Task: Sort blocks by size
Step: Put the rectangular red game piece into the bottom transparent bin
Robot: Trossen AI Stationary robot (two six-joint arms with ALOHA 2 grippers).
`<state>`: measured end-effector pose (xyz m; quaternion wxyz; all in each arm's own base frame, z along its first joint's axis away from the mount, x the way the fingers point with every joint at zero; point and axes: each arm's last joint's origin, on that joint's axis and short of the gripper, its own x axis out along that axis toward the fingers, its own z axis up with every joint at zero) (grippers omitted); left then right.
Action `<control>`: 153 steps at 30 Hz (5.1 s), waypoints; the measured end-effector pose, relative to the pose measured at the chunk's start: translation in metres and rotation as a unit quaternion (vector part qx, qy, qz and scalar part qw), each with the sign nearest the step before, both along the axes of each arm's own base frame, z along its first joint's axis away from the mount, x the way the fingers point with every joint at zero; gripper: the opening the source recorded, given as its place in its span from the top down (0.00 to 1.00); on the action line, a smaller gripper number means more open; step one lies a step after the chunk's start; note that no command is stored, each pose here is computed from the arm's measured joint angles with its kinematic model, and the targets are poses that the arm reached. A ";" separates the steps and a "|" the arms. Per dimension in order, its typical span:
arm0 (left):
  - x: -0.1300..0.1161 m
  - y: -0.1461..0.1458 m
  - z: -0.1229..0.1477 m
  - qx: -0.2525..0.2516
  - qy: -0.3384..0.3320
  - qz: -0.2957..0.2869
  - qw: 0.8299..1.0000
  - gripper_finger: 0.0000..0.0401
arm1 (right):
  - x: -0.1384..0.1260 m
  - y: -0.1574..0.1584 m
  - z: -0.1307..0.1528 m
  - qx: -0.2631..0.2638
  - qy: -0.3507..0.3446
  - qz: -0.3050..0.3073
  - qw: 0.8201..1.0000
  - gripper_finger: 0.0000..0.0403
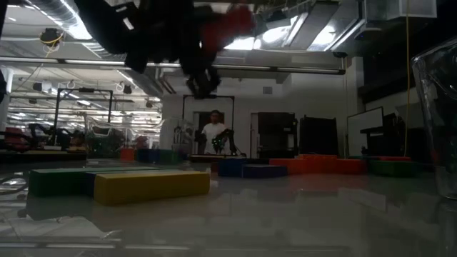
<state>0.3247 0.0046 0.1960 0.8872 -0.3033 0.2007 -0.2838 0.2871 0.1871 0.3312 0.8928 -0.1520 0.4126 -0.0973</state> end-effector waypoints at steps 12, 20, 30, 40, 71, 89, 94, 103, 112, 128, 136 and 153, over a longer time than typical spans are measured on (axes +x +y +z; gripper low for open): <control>0.002 -0.026 0.019 -0.006 -0.098 -0.037 0.995 0.69 | 0.038 -0.015 0.016 -0.036 -0.068 0.113 0.991 0.52; 0.002 -0.034 0.028 -0.005 -0.146 -0.038 0.989 0.68 | 0.053 -0.026 0.016 0.014 -0.073 0.157 0.985 0.52; 0.004 -0.035 0.034 0.002 -0.167 -0.037 0.985 0.68 | 0.071 -0.021 0.002 -0.038 -0.073 0.197 0.977 0.53; 0.004 -0.040 0.031 0.015 -0.165 -0.041 0.985 0.68 | 0.071 -0.020 0.002 -0.028 -0.069 0.217 0.973 0.78; 0.007 -0.031 0.016 0.095 -0.122 0.045 0.987 0.58 | -0.025 0.011 -0.016 0.352 0.302 -0.103 0.880 0.76; 0.005 -0.014 0.001 0.235 -0.133 0.023 0.963 0.58 | -0.030 0.017 -0.017 0.325 0.266 -0.136 0.897 0.44; 0.004 -0.014 -0.002 0.235 -0.116 0.021 0.965 0.58 | -0.019 0.004 -0.017 0.270 0.244 -0.080 0.928 0.45; -0.012 -0.002 0.022 0.258 -0.112 0.037 0.959 0.58 | 0.011 -0.048 -0.016 0.097 0.189 -0.014 0.977 0.47; -0.061 0.002 0.055 0.341 -0.020 0.099 0.935 0.58 | 0.052 -0.114 -0.047 0.010 0.208 0.019 0.978 0.47; -0.111 -0.007 0.061 0.357 0.033 0.096 0.928 0.58 | 0.065 -0.186 -0.133 0.070 0.253 0.131 0.956 0.47; -0.114 -0.007 0.059 0.359 0.045 0.091 0.928 0.58 | 0.074 -0.196 -0.170 0.079 0.294 0.133 0.943 0.47; -0.114 -0.007 0.058 0.358 0.050 0.090 0.928 0.58 | 0.078 -0.192 -0.144 0.148 0.351 0.073 0.921 0.67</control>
